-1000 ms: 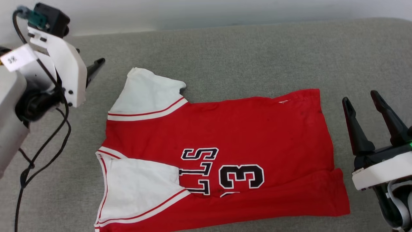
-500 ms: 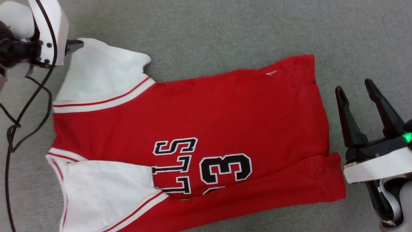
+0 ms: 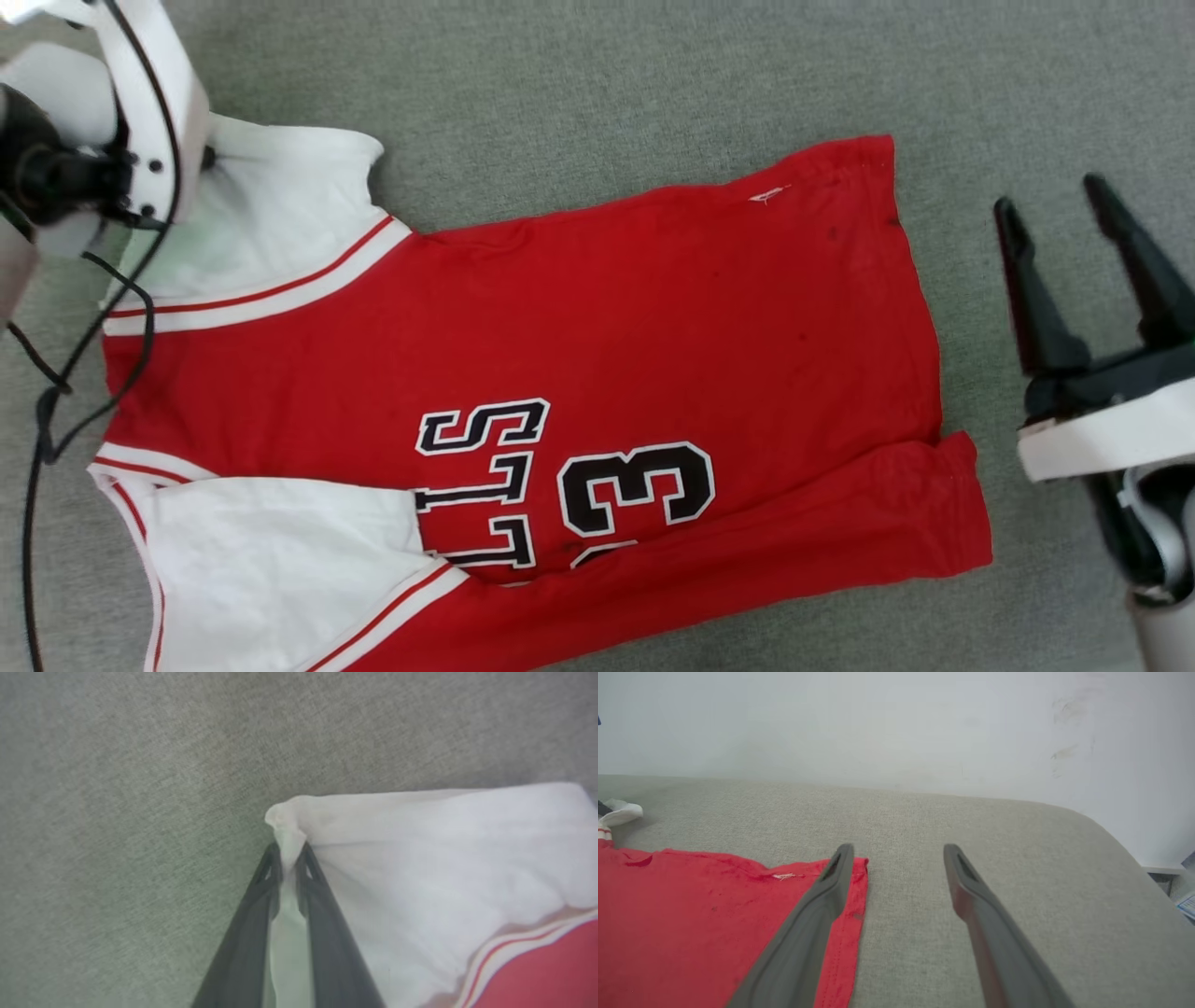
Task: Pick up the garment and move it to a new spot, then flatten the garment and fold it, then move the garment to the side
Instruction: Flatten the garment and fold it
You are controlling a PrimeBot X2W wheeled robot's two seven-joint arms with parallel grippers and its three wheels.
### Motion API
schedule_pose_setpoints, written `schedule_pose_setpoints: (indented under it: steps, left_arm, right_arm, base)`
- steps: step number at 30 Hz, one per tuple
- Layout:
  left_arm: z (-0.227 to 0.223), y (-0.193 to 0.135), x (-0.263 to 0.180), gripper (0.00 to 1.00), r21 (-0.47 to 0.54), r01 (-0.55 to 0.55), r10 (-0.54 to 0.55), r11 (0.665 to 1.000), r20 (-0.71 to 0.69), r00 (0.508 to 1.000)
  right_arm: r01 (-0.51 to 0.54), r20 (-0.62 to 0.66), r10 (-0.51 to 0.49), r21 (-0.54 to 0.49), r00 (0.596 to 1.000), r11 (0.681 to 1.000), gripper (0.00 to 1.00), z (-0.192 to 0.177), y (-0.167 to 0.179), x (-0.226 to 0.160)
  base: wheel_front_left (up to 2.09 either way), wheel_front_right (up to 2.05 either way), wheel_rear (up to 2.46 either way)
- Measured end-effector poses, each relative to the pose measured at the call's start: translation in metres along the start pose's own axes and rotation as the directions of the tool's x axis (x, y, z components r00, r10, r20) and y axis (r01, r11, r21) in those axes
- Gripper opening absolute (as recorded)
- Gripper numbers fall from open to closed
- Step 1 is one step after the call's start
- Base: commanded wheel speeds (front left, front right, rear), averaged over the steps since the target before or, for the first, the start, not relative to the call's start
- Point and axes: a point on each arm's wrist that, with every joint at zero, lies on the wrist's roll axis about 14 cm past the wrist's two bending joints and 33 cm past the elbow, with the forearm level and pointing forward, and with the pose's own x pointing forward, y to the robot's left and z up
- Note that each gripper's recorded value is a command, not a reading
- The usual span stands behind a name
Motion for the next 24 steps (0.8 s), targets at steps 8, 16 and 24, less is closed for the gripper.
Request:
schedule_pose_setpoints:
  steps: [8, 16, 24]
  left_arm:
    - [0.006, -0.012, -0.034, 0.00, 0.041, -0.007, 0.003, 0.999, 0.099, 0.995]
    - [0.005, -0.028, -0.069, 0.00, 0.094, -0.014, -0.005, 0.995, 0.196, 0.981]
    - [-0.002, -0.026, -0.083, 0.00, 0.103, -0.026, 0.000, 0.994, 0.240, 0.971]
  right_arm:
    - [-0.085, 0.036, 0.094, -0.190, 0.995, 0.978, 1.00, 0.067, 0.000, 0.029]
    - [-0.274, -0.348, 0.182, -0.235, 0.919, 0.933, 1.00, 0.054, 0.021, 0.050]
    - [-0.379, -0.719, 0.153, -0.164, 0.678, 0.911, 1.00, 0.009, 0.026, 0.049]
  base:
    - [0.00, 0.00, 0.00]
    - [0.00, 0.00, 0.00]
    - [0.00, 0.00, 0.00]
